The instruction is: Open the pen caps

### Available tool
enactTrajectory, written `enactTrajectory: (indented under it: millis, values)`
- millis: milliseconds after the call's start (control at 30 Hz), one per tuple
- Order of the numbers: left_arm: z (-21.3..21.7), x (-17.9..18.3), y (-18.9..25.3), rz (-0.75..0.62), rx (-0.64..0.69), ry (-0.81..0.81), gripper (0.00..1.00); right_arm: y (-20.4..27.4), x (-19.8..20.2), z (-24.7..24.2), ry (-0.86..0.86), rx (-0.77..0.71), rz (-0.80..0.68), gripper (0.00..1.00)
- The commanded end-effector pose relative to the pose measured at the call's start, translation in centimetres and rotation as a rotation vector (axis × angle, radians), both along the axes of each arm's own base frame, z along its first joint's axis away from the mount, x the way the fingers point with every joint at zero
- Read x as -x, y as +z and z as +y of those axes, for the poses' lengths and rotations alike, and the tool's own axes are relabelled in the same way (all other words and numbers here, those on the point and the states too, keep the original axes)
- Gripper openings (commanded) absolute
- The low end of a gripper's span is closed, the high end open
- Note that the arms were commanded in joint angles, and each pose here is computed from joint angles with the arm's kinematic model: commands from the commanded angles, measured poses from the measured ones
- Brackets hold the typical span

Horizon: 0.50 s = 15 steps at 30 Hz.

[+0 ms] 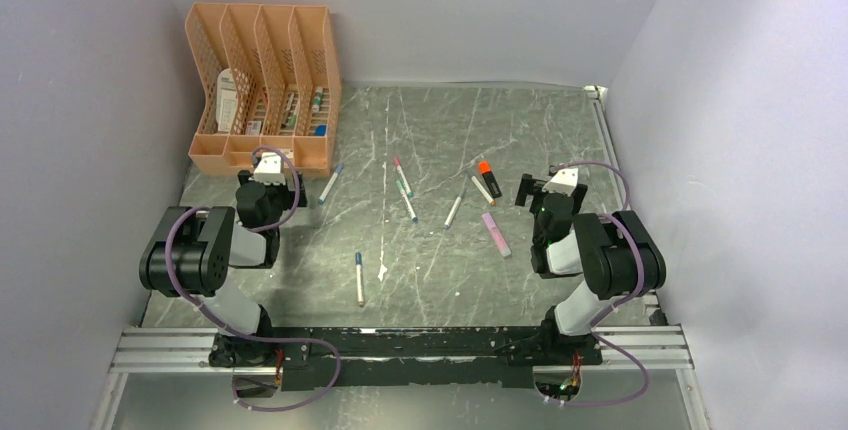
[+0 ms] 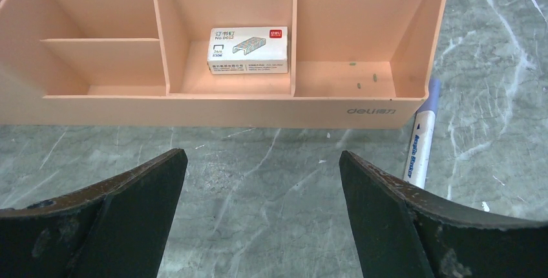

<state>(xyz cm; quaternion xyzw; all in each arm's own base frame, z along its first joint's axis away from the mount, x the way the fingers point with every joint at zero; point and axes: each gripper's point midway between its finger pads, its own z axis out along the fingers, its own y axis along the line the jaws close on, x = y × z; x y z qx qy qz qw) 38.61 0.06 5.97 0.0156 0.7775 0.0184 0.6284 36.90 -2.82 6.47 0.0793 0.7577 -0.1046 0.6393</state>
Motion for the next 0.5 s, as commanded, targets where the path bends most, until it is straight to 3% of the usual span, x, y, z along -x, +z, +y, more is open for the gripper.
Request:
enactTrajectory:
  millis: [0, 167, 267, 467]
  values:
    - [-0.3, -0.2, 0.8, -0.035, 0.004, -0.01, 1.0, 1.0, -0.2, -0.4, -0.008, 0.007, -0.036, 1.0]
    - [-1.7, -0.8, 1.6, 0.008, -0.035, -0.09, 1.0, 1.6, -0.2, 0.7, 0.065, 0.027, -0.056, 1.0]
    - [-3.5, -1.5, 4.5, 0.026, -0.075, -0.123, 1.0, 3.7, 1.0, 1.2, 0.096, 0.033, -0.104, 1.0]
    - [-7.0, -0.8, 10.9, -0.103, 0.045, -0.261, 1.0, 7.3, 1.9, 3.0, 0.185, -0.016, -0.129, 1.0]
